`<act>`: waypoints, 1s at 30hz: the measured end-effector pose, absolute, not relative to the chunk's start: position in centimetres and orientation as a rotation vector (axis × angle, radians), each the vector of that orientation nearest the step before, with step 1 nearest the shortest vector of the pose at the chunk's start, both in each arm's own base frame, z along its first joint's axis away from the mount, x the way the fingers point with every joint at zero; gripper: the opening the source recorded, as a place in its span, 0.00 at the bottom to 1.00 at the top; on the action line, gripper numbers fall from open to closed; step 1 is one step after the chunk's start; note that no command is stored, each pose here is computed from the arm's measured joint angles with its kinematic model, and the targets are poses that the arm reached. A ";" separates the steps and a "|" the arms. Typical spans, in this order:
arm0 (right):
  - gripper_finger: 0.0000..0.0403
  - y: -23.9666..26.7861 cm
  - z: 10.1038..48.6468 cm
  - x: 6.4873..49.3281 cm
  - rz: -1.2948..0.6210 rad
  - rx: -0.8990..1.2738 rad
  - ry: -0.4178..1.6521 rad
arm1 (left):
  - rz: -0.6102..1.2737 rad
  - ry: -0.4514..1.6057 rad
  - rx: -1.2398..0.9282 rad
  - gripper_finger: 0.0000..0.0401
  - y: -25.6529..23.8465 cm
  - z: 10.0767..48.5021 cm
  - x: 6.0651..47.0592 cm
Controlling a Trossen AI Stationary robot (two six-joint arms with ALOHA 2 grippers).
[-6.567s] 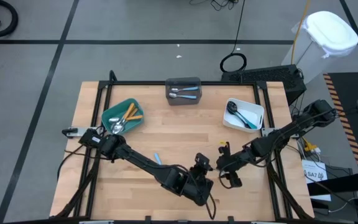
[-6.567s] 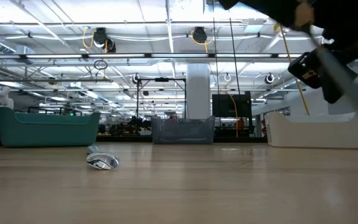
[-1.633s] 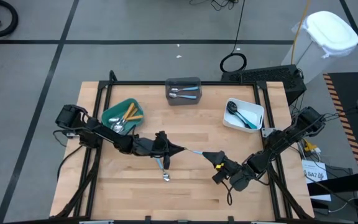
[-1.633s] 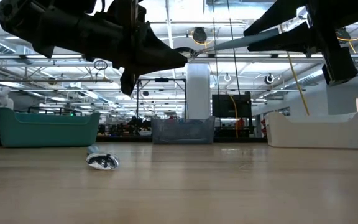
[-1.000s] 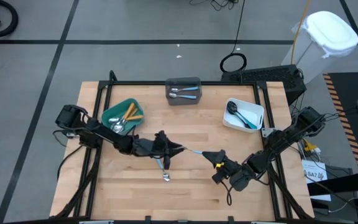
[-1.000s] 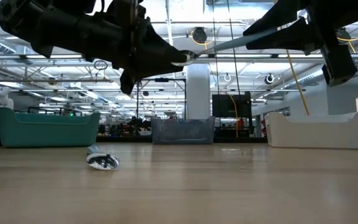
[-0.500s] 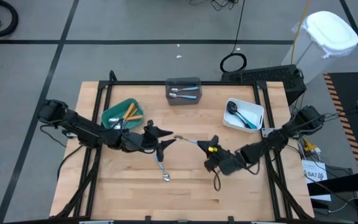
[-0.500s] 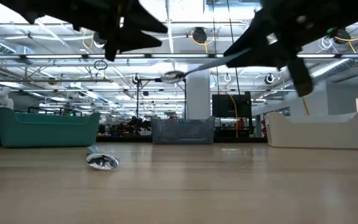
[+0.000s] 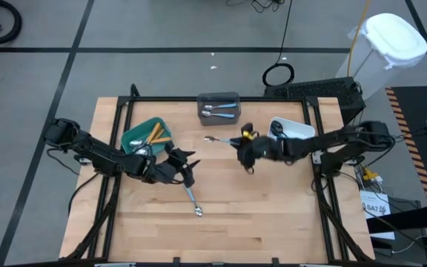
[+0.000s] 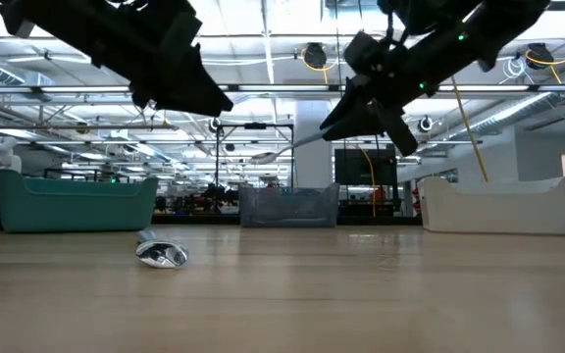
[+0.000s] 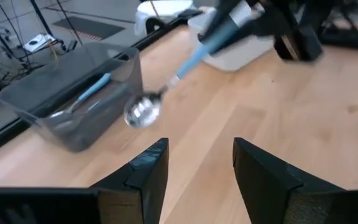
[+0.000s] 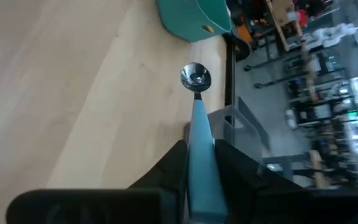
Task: Sort silverware by color (type)
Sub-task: Put the light blue spoon into the black bin
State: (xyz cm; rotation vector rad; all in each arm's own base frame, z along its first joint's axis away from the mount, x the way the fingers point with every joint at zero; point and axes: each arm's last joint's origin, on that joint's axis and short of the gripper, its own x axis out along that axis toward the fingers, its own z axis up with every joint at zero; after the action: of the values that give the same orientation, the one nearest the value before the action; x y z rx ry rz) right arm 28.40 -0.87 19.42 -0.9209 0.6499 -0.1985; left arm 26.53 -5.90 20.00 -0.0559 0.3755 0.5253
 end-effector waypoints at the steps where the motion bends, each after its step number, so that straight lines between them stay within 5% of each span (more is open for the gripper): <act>1: 0.14 -1.7 19.6 28.3 -0.188 -0.894 0.639 | 0.529 0.389 -0.048 0.44 -5.8 19.9 26.5; 18: 0.15 -14.2 21.3 25.2 -0.173 -0.525 0.382 | 0.557 0.463 -0.071 0.44 -5.5 19.1 26.0; 30: 0.15 -18.2 23.4 23.5 -0.180 -0.341 0.192 | 0.612 0.415 -0.099 0.44 -3.8 19.5 26.6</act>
State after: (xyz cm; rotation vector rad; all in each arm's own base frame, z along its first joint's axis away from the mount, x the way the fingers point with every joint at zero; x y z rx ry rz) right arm 23.54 -18.24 23.37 -0.3412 0.1923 -0.1802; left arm 26.64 -3.79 19.50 -0.0993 0.4149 0.6116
